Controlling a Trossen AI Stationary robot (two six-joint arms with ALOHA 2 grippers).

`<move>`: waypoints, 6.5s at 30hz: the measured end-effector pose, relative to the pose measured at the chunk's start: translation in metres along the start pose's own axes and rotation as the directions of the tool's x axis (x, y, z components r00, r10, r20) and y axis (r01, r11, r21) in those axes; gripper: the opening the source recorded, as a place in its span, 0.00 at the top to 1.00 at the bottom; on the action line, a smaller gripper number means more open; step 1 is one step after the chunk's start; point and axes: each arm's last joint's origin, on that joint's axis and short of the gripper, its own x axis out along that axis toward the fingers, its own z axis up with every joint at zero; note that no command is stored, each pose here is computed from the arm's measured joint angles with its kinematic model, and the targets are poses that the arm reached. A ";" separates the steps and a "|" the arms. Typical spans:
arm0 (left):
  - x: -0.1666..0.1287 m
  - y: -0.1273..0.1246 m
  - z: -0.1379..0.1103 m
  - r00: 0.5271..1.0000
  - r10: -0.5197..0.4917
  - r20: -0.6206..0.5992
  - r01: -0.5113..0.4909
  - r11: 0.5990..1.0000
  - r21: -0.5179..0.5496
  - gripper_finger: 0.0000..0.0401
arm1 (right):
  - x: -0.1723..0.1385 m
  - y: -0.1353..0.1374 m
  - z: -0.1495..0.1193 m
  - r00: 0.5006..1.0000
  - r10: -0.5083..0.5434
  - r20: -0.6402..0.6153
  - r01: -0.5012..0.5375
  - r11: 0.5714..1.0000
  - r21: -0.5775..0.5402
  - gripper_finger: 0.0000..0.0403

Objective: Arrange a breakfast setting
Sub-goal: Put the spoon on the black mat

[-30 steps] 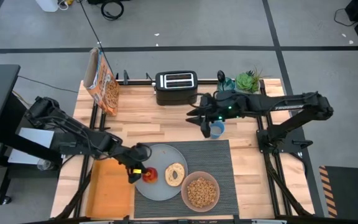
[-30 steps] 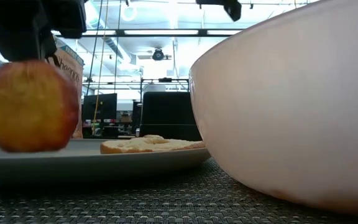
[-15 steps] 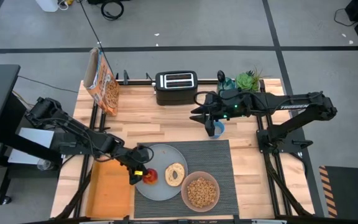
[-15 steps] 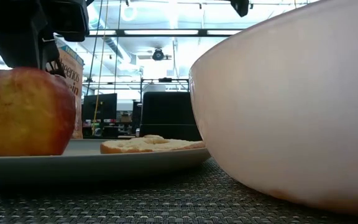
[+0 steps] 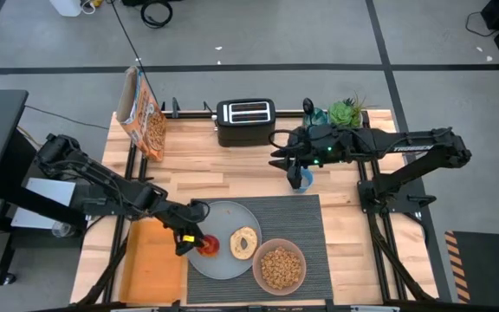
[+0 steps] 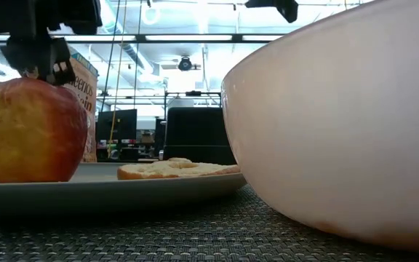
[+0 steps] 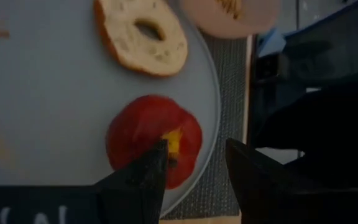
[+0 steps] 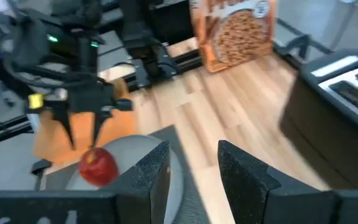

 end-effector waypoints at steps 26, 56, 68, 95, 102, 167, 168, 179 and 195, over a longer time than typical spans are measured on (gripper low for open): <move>-0.090 0.026 0.069 0.783 -0.036 0.621 0.062 0.998 -0.019 0.57 | -0.041 -0.140 0.038 0.813 -0.544 -0.209 0.546 0.836 -0.054 0.63; -0.097 0.034 0.074 0.769 -0.014 0.639 0.052 0.998 -0.041 0.57 | 0.012 -0.235 0.018 0.661 -0.617 -0.427 0.676 0.737 -0.017 0.08; -0.097 0.035 0.074 0.779 -0.036 0.625 0.077 0.996 -0.037 0.57 | 0.026 -0.249 0.006 0.658 -0.559 -0.505 0.653 0.757 0.012 0.14; -0.097 0.035 0.074 0.781 -0.037 0.624 0.076 0.997 -0.035 0.57 | 0.027 -0.255 0.001 0.643 -0.553 -0.529 0.660 0.751 0.018 0.35; -0.097 0.035 0.074 0.781 -0.037 0.623 0.075 0.997 -0.035 0.57 | 0.026 -0.254 -0.001 0.631 -0.544 -0.553 0.659 0.752 0.012 0.43; -0.095 0.035 0.072 0.817 -0.087 0.571 0.108 0.994 -0.002 0.57 | -0.095 -0.072 0.018 0.912 0.344 -0.224 -0.328 0.939 0.106 0.44; -0.095 0.035 0.072 0.818 -0.090 0.568 0.110 0.994 -0.001 0.57 | -0.090 -0.069 0.013 0.895 0.368 -0.250 -0.348 0.929 0.124 0.44; -0.095 0.034 0.071 0.827 -0.117 0.551 0.131 0.991 0.013 0.57 | -0.039 -0.036 -0.060 0.712 0.528 -0.462 -0.424 0.849 0.317 0.44; -0.095 0.033 0.071 0.834 -0.141 0.533 0.154 0.988 0.020 0.57 | 0.006 -0.009 -0.160 0.625 0.659 -0.418 -0.477 0.746 0.464 0.45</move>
